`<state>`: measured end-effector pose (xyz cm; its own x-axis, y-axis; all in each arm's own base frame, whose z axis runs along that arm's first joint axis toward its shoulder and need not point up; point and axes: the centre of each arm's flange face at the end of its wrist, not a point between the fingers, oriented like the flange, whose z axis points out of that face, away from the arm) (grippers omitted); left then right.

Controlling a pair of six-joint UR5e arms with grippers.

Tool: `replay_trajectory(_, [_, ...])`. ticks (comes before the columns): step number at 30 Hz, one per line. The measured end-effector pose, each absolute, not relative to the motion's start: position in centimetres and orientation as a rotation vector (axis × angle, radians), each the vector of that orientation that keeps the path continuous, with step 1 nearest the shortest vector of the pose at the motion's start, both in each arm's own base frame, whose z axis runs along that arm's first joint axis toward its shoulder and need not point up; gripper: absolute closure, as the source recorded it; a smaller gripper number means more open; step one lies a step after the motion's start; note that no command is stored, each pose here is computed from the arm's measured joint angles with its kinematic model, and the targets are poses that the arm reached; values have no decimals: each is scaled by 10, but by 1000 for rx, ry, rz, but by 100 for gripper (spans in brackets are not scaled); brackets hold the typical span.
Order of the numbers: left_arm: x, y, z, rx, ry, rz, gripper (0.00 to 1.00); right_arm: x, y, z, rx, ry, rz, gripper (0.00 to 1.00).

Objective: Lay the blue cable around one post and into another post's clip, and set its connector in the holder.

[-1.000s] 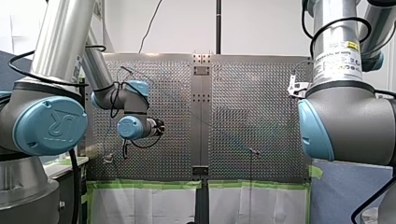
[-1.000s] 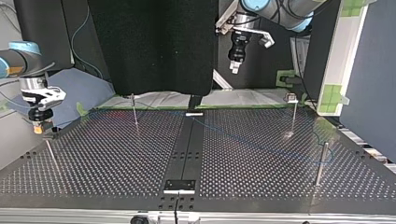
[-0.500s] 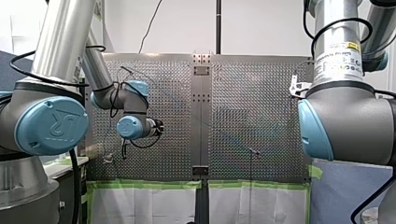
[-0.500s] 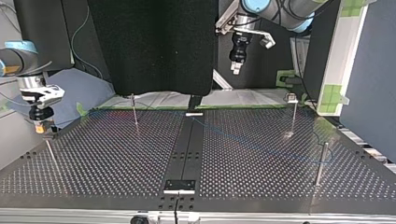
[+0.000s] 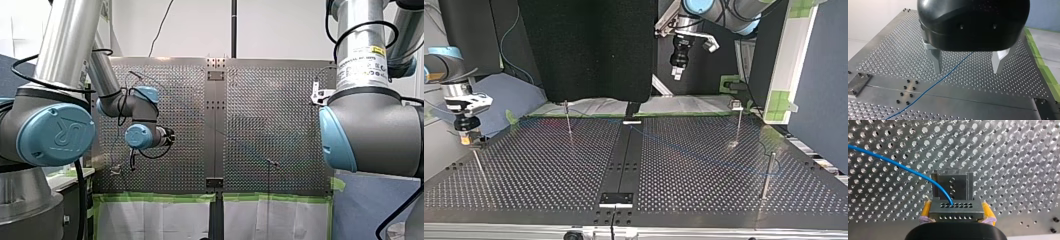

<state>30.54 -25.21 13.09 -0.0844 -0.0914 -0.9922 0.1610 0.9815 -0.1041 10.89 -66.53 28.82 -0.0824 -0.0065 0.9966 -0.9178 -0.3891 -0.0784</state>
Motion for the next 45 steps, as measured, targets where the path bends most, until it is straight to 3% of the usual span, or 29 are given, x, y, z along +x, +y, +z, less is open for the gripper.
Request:
replay_trajectory(10, [306,-251,131,51,1642,-207,0,118,-673,280,1456,-951,1586,100])
replay_trajectory(19, [307,-251,131,50,1642,-206,0,123,-677,278,1447,-926,1616,100])
replay_trajectory(45, [307,-251,131,50,1641,-207,0,134,-675,273,1400,-1025,1604,100])
